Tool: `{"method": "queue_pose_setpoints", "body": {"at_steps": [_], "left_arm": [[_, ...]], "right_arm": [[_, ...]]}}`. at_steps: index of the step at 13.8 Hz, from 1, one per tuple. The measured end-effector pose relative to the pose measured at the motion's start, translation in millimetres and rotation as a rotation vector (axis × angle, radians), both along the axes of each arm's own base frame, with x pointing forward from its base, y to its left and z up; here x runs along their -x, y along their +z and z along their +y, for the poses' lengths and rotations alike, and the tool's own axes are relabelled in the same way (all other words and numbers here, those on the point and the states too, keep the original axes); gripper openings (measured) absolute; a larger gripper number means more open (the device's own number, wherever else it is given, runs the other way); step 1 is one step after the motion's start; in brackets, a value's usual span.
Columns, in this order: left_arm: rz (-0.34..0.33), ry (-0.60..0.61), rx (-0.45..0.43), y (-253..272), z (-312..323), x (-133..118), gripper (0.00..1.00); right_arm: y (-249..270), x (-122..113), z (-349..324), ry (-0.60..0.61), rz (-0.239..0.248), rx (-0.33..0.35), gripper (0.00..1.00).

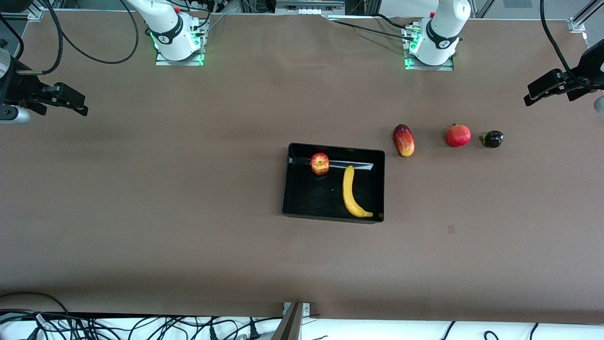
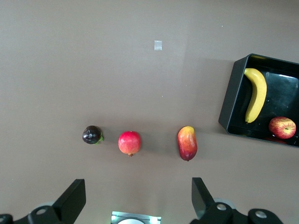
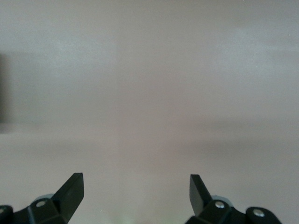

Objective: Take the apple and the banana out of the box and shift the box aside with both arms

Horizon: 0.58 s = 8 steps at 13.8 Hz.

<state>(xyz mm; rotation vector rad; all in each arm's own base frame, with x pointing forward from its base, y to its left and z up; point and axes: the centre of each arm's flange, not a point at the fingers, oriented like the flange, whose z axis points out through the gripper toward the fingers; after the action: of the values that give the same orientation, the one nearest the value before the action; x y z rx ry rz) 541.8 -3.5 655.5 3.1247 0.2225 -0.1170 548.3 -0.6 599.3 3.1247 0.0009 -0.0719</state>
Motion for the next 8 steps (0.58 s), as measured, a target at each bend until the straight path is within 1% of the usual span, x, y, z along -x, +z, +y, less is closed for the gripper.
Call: {"method": "queue_pose_setpoints", "body": {"at_steps": [4,6,8], "left_arm": [[-0.01,0.011,-0.001,-1.9,-3.9,-2.2,1.0],[-0.012,0.061,-0.007,-14.0,-22.7,-9.0,1.0],[-0.007,0.136,-0.017,-42.0,-63.3,-24.8,1.0]], "right_arm": [[0.0,0.0,0.1,0.0,0.0,0.0,1.0],[0.0,0.0,0.2,0.0,0.0,0.0,1.0],[0.0,0.0,0.6,0.001,0.0,0.0,1.0]]}}
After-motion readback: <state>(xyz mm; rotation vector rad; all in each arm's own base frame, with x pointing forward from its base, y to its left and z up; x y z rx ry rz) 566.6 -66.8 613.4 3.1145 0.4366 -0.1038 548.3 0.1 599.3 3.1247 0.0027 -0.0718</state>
